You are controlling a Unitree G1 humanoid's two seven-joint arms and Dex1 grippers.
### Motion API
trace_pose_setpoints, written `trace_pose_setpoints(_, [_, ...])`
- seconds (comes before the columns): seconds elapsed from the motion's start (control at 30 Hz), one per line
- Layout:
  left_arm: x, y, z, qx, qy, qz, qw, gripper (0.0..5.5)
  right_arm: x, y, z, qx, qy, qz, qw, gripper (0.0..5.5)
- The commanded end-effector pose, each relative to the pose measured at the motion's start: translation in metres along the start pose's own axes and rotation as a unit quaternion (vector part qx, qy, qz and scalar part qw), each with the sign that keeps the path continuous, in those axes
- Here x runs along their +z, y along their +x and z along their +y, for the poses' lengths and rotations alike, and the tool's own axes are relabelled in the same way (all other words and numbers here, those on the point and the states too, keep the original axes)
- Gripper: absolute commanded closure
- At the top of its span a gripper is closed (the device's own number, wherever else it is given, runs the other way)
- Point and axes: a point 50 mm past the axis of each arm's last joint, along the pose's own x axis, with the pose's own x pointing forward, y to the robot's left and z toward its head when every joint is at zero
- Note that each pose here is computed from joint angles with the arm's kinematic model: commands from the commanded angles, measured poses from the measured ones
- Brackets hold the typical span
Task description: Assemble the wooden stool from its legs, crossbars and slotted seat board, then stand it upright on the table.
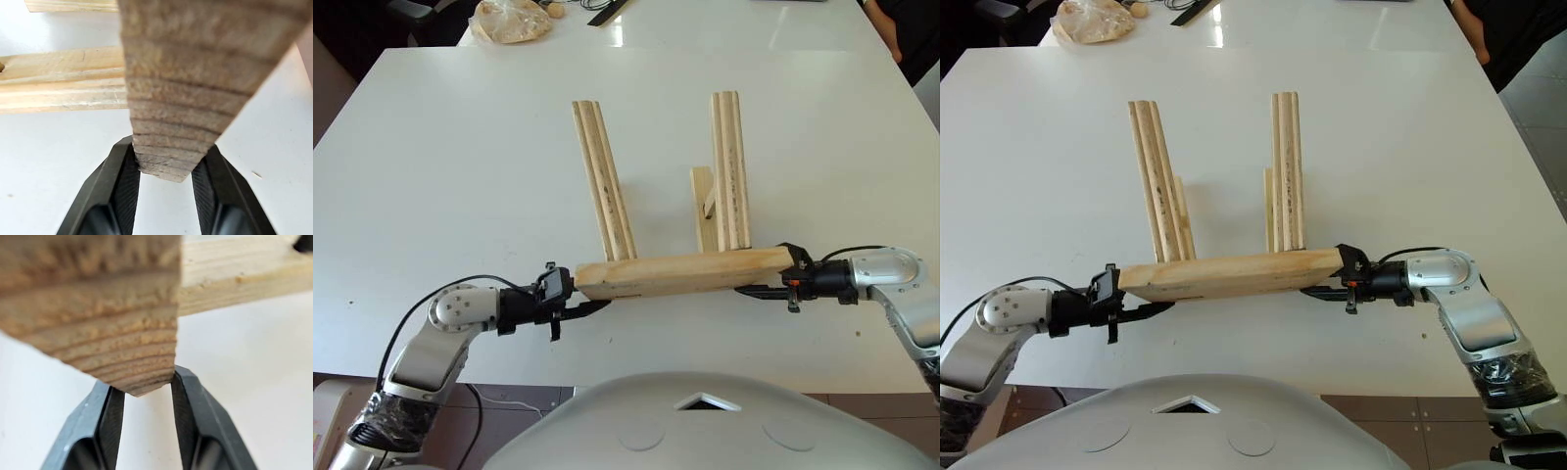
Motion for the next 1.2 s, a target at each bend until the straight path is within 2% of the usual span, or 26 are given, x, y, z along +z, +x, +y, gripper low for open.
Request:
trace_pose_setpoints(0.03, [0.064, -0.015, 0.025, 0.037, 0.005, -0.077, 0.996, 4.13, 0.046, -0.019, 0.009, 0.017, 0.082, -0.092, 0.992, 4.2])
trace_pose_setpoints(0.1, [0.09, -0.024, 0.026, 0.007, -0.024, -0.096, 0.995, 4.12, 0.073, -0.039, 0.017, 0.115, 0.138, -0.125, 0.976, 4.2])
trace_pose_setpoints(0.3, [0.152, -0.039, 0.024, -0.112, -0.114, -0.121, 0.98, 4.12, 0.127, -0.088, 0.032, 0.333, 0.242, -0.122, 0.903, 4.2])
trace_pose_setpoints(0.43, [0.199, -0.052, 0.029, -0.202, -0.198, -0.156, 0.946, 4.12, 0.162, -0.119, 0.03, 0.396, 0.274, -0.163, 0.861, 4.2])
trace_pose_setpoints(0.53, [0.223, -0.07, 0.044, -0.268, -0.228, -0.133, 0.926, 4.12, 0.173, -0.138, 0.025, 0.439, 0.314, -0.159, 0.827, 4.2])
trace_pose_setpoints(0.73, [0.254, -0.088, 0.066, -0.317, -0.302, -0.115, 0.892, 4.14, 0.213, -0.142, -0.006, 0.453, 0.295, -0.208, 0.815, 4.2])
trace_pose_setpoints(0.83, [0.254, -0.087, 0.081, -0.316, -0.349, -0.129, 0.873, 4.14, 0.228, -0.138, -0.023, 0.445, 0.302, -0.24, 0.808, 4.21])
trace_pose_setpoints(0.97, [0.226, -0.085, 0.093, -0.313, -0.433, -0.123, 0.836, 4.14, 0.236, -0.127, -0.044, 0.439, 0.34, -0.271, 0.787, 4.23])
trace_pose_setpoints(1.1, [0.187, -0.091, 0.085, -0.307, -0.521, -0.085, 0.792, 4.14, 0.21, -0.11, -0.055, 0.431, 0.418, -0.246, 0.761, 4.23])
trace_pose_setpoints(1.2, [0.162, -0.075, 0.093, -0.294, -0.568, -0.074, 0.765, 4.14, 0.179, -0.085, -0.068, 0.412, 0.495, -0.229, 0.73, 4.23])
